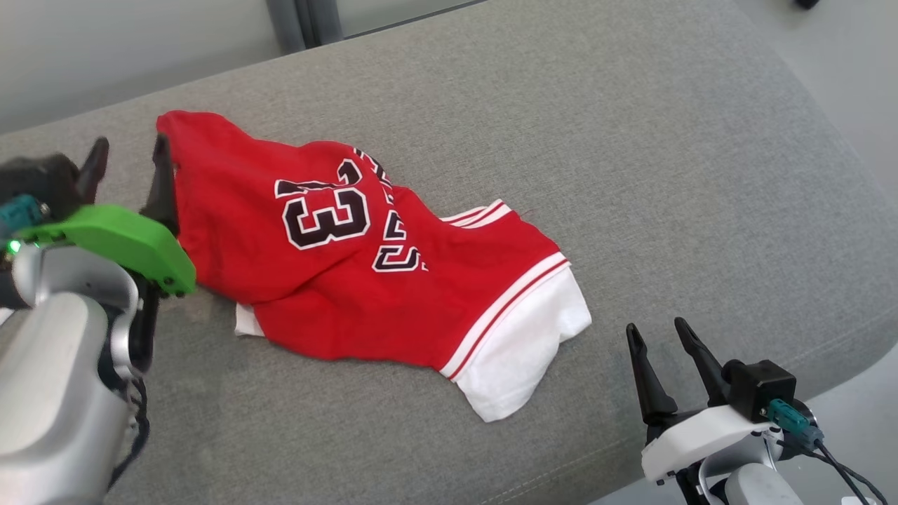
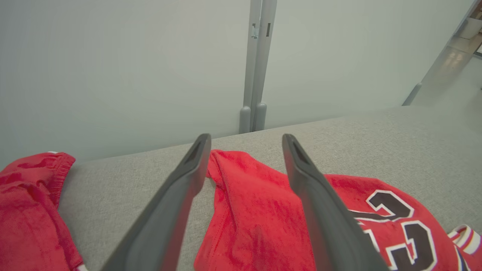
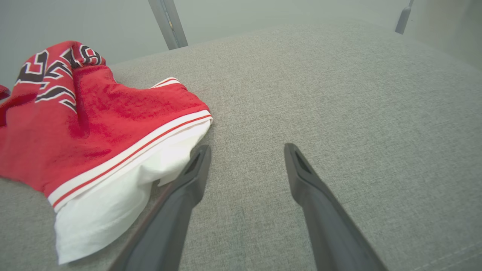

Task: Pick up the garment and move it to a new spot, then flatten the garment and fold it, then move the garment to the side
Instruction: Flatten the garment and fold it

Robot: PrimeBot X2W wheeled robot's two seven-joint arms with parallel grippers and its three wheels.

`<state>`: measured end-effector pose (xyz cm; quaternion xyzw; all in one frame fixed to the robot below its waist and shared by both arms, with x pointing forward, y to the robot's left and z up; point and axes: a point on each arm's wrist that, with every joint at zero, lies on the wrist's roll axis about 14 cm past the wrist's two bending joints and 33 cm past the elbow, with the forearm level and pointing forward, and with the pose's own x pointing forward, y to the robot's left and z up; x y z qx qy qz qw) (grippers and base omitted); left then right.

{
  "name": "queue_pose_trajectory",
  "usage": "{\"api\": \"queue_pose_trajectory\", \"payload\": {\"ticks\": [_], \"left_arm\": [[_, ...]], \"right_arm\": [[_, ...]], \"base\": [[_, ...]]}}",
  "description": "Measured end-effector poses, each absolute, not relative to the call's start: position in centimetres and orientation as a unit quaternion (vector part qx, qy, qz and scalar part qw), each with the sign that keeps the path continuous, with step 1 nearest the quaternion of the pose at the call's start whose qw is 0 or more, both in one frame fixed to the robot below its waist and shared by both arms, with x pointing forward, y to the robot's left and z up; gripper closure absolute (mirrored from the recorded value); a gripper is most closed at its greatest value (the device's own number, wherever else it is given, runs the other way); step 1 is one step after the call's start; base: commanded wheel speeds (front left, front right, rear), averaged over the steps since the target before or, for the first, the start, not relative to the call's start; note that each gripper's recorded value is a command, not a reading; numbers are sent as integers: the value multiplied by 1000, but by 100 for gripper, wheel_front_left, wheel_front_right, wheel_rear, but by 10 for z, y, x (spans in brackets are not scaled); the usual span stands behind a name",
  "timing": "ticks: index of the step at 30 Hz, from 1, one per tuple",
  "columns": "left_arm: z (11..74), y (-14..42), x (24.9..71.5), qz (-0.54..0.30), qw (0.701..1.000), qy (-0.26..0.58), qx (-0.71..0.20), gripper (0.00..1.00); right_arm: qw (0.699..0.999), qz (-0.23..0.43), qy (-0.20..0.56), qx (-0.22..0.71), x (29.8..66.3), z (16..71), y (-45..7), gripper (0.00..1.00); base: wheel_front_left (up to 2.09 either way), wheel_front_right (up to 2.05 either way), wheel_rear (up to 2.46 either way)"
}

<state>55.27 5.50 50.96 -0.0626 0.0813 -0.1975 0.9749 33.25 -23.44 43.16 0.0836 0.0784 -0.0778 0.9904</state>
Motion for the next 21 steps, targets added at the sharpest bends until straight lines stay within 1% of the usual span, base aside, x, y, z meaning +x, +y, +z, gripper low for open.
{"api": "queue_pose_trajectory", "payload": {"ticks": [5,9,14,17,21], "left_arm": [[475,72,508,-171,975,121,-79,0],[436,71,471,-180,959,197,-92,0],[405,60,441,-197,938,266,-105,0],[399,39,430,-219,921,289,-141,0],[388,25,421,-232,908,316,-152,0]], "right_arm": [[994,-50,74,70,342,435,-221,0],[995,-22,73,62,351,435,-206,0],[996,0,69,60,359,437,-193,0],[996,1,69,60,358,438,-192,0],[996,-4,73,60,355,436,-195,0]], "base": [[0,0,0],[0,0,0],[0,0,0],[0,0,0],[0,0,0]]}}
